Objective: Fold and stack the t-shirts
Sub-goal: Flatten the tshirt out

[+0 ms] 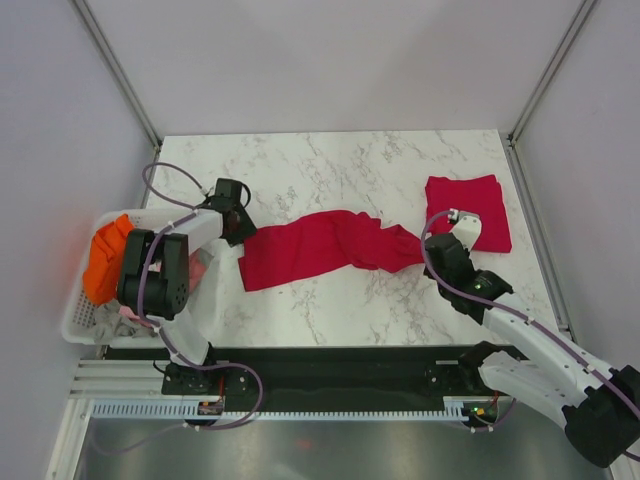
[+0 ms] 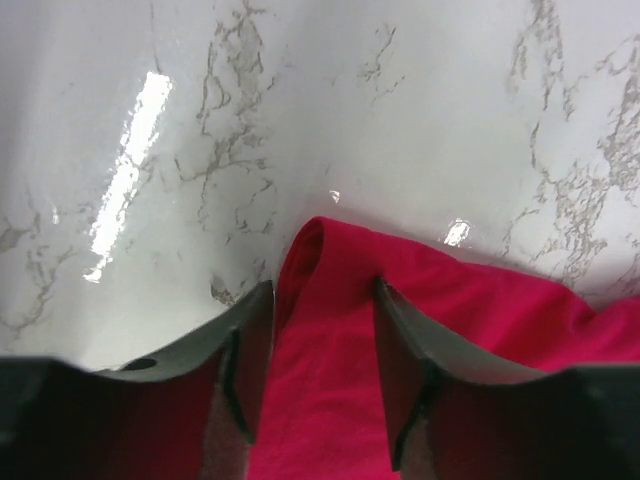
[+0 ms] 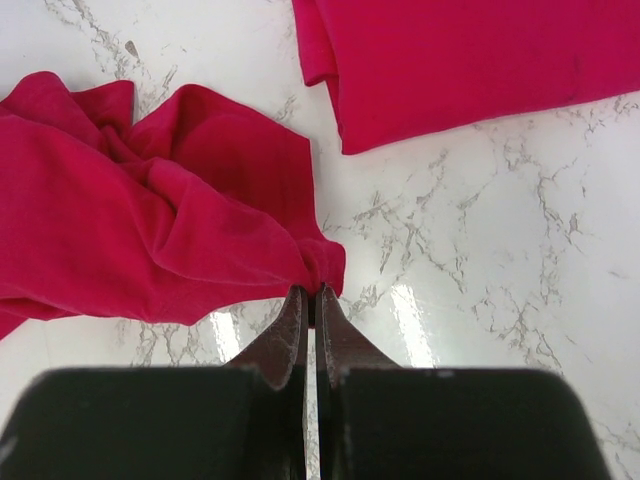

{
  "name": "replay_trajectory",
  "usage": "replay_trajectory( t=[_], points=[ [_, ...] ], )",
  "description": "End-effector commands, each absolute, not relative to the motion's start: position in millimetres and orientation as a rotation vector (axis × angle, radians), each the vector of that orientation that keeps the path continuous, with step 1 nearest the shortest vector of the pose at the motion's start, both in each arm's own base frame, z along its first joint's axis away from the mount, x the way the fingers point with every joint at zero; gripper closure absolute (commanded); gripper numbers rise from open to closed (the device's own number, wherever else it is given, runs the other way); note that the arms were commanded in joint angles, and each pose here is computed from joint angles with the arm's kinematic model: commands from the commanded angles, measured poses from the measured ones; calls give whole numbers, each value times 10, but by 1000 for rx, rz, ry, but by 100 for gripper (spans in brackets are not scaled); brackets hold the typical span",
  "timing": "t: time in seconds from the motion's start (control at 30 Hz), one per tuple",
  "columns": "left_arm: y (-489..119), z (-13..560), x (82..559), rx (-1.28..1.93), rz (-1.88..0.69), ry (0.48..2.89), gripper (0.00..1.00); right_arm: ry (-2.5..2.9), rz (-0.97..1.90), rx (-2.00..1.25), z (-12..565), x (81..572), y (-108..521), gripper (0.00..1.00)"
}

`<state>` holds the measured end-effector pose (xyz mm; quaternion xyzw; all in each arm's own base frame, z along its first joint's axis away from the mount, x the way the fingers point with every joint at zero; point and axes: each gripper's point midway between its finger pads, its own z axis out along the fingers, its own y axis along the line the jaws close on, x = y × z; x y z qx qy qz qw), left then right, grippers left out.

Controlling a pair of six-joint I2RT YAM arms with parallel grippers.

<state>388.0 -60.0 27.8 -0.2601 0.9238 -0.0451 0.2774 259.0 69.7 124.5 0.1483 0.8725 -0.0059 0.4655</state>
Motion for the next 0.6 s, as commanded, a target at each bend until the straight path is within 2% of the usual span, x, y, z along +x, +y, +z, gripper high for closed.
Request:
replay_trajectory(
  t=[0.0, 0.1, 0.13, 0.43, 0.57],
  points=[
    [-705, 234, 3949, -744, -195, 2479, 55, 2081, 30, 375, 1488, 2706, 751, 100],
    [-765, 228, 3974, -734, -240, 2478, 92, 2091, 30, 355, 1482, 2740, 787, 100],
    [-762, 300, 3996, -727, -244, 2461, 98, 2090, 29, 349, 1501, 2760, 797, 100],
    [-815, 1272, 4244, -622, -317, 2265, 98, 2052, -37, 327, 1778, 3127, 863, 100],
    [-833, 1899, 4408, -614, -386, 2149, 98, 2029, -39, 387, 1981, 3435, 804, 100]
  ],
)
